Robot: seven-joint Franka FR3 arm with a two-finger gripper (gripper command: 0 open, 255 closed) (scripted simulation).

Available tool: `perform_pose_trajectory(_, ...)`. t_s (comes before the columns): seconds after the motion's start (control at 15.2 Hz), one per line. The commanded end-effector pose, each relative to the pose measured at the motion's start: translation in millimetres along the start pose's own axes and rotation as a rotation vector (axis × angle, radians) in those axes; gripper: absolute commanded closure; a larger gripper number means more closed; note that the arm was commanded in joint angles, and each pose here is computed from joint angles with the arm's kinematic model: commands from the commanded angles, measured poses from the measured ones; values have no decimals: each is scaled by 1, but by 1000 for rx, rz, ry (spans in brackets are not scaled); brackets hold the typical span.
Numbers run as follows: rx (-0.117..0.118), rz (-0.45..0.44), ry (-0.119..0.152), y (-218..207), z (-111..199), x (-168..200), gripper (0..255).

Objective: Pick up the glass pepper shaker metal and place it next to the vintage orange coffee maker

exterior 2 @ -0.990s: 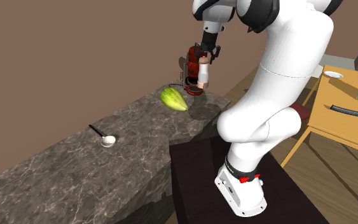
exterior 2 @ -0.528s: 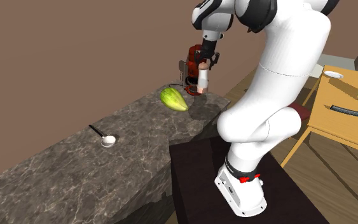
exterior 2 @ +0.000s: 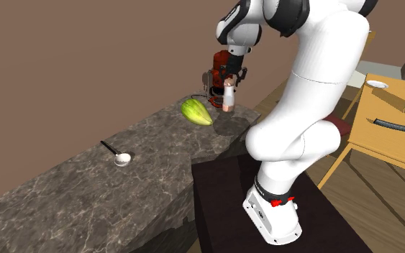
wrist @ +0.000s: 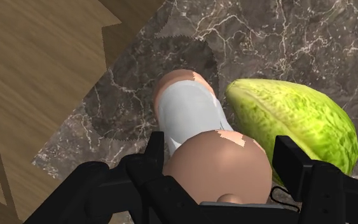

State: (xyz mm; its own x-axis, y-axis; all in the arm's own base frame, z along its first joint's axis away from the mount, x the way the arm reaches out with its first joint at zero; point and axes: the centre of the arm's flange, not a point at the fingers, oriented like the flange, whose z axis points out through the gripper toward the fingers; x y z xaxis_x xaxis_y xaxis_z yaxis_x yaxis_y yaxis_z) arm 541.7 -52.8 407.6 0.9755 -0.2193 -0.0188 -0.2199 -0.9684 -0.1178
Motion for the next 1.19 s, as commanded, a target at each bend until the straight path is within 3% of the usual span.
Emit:
perform_pose_trajectory(0.0, 0, 0, 1, 1, 11, 0, 255)
perform_pose_trajectory(1.12, 0, 0, 1, 12, 100, 2, 255)
